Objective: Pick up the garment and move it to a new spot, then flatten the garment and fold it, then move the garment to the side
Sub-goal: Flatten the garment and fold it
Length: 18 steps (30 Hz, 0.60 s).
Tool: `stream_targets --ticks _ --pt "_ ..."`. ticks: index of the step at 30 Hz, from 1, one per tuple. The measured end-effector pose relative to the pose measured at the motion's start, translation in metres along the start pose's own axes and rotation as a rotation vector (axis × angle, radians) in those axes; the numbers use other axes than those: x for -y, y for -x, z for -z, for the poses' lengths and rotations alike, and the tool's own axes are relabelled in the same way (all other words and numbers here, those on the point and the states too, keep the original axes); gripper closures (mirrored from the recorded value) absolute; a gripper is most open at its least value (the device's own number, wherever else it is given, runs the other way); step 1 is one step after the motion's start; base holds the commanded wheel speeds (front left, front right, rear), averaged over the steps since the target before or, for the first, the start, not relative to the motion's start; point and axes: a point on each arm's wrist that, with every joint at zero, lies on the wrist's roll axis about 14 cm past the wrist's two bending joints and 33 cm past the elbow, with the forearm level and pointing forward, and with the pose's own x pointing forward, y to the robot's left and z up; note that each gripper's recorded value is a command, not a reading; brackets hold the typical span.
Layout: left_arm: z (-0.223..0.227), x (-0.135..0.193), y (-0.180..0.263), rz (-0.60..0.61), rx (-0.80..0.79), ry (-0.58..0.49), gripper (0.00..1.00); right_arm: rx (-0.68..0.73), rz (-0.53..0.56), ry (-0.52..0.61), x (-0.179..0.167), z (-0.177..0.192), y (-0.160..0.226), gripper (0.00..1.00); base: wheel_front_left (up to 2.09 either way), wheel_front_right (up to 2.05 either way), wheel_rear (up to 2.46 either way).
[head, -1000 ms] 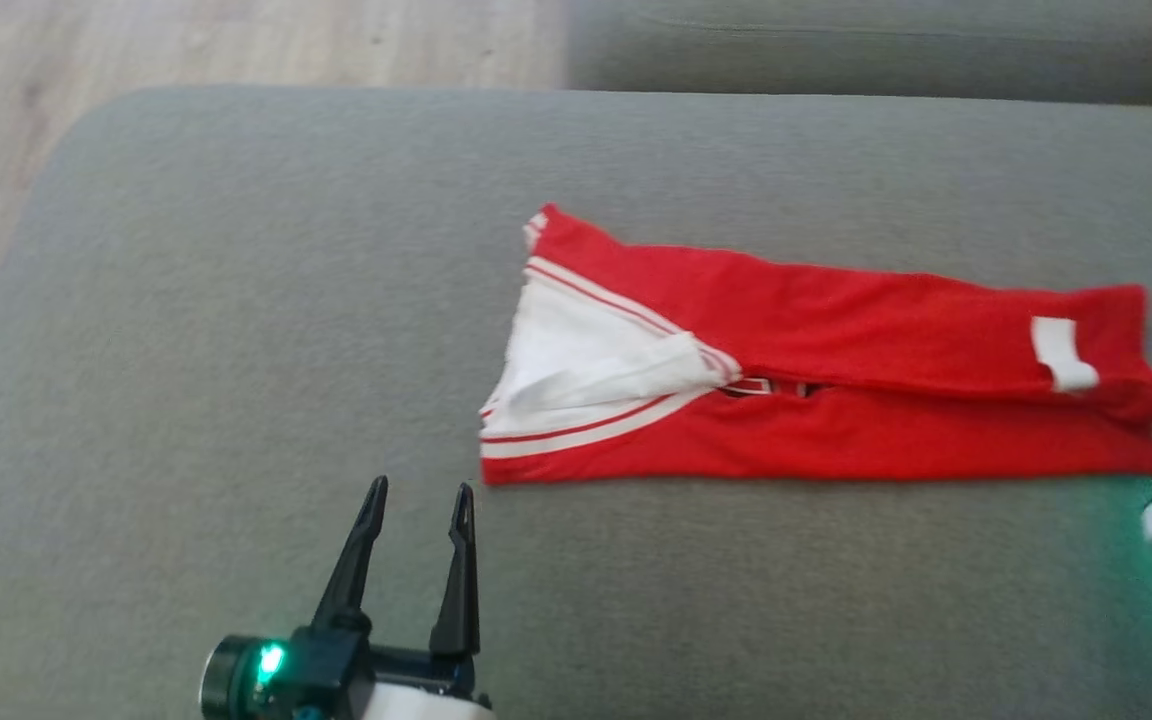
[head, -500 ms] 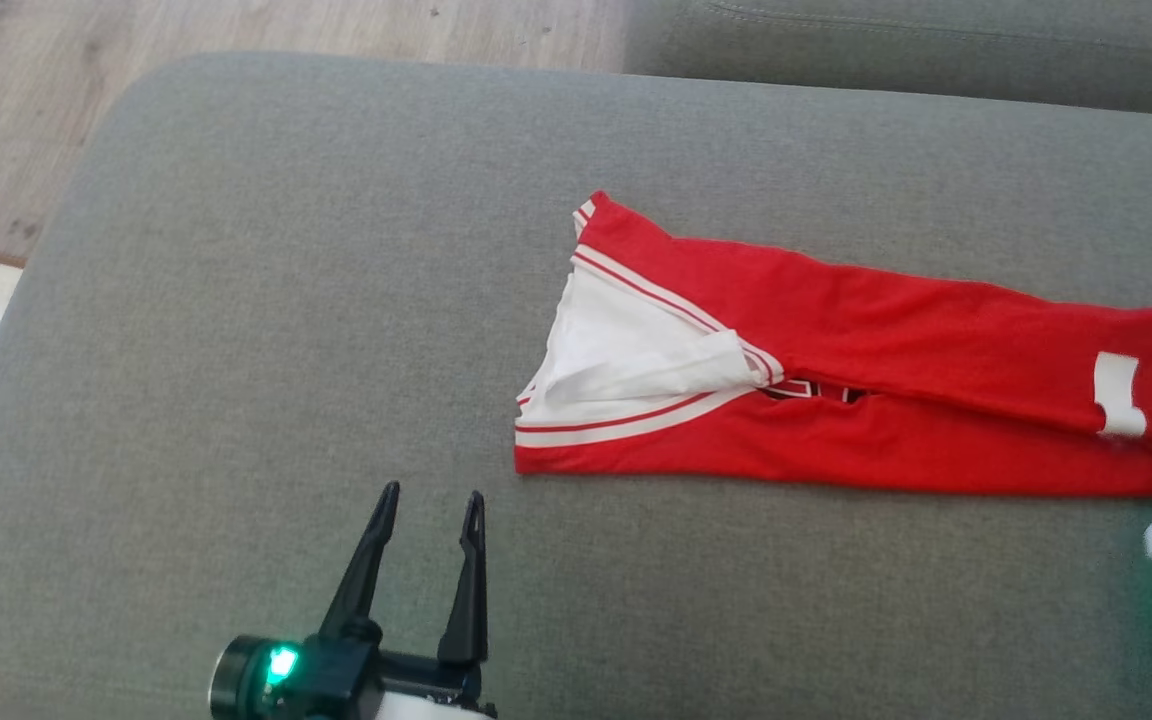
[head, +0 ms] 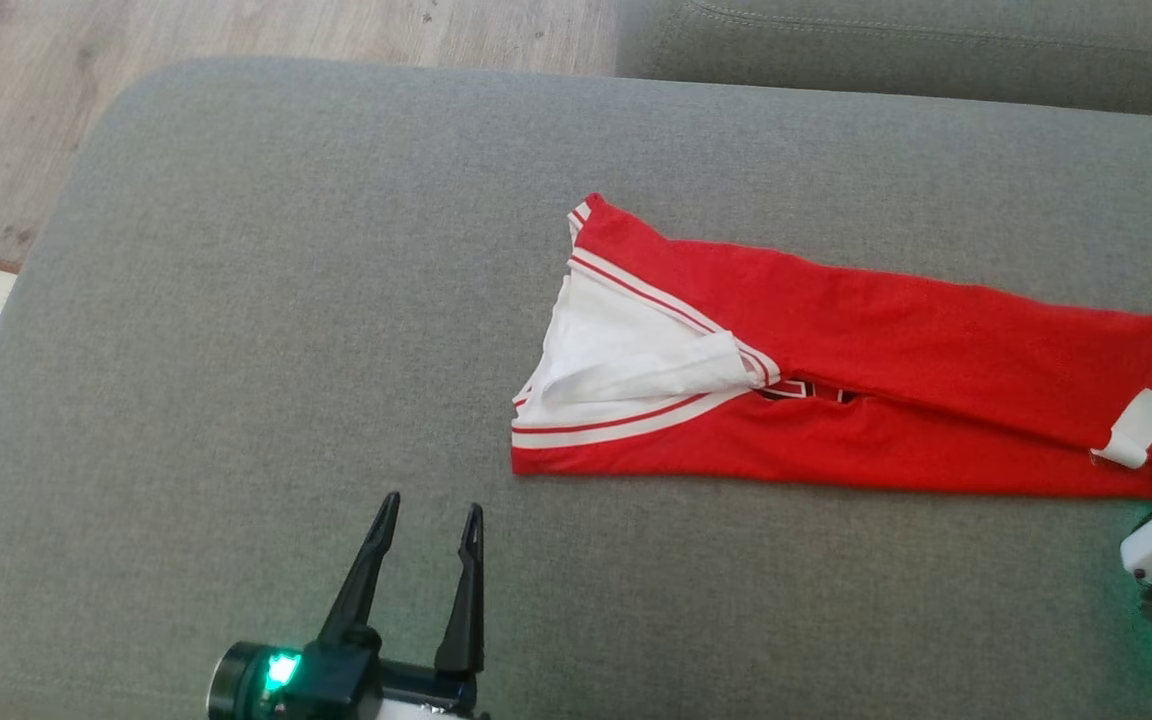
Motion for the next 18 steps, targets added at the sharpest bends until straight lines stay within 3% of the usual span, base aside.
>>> stream_targets --ticks 7,13,18 --pt "0.001 0.002 -0.001 0.005 0.0 -0.006 0.0 0.061 -0.002 0.052 0.006 -0.018 0.004 1.0 0.0 0.0 0.0" --pt "-0.004 0.005 -0.003 0.018 0.019 -0.01 0.0 0.197 0.021 0.136 0.028 -0.078 0.016 1.0 0.0 0.0 0.0" --pt "-0.004 0.004 0.0 0.017 0.02 -0.011 0.0 0.301 -0.034 0.178 0.01 -0.119 0.026 1.0 0.0 0.0 0.0"
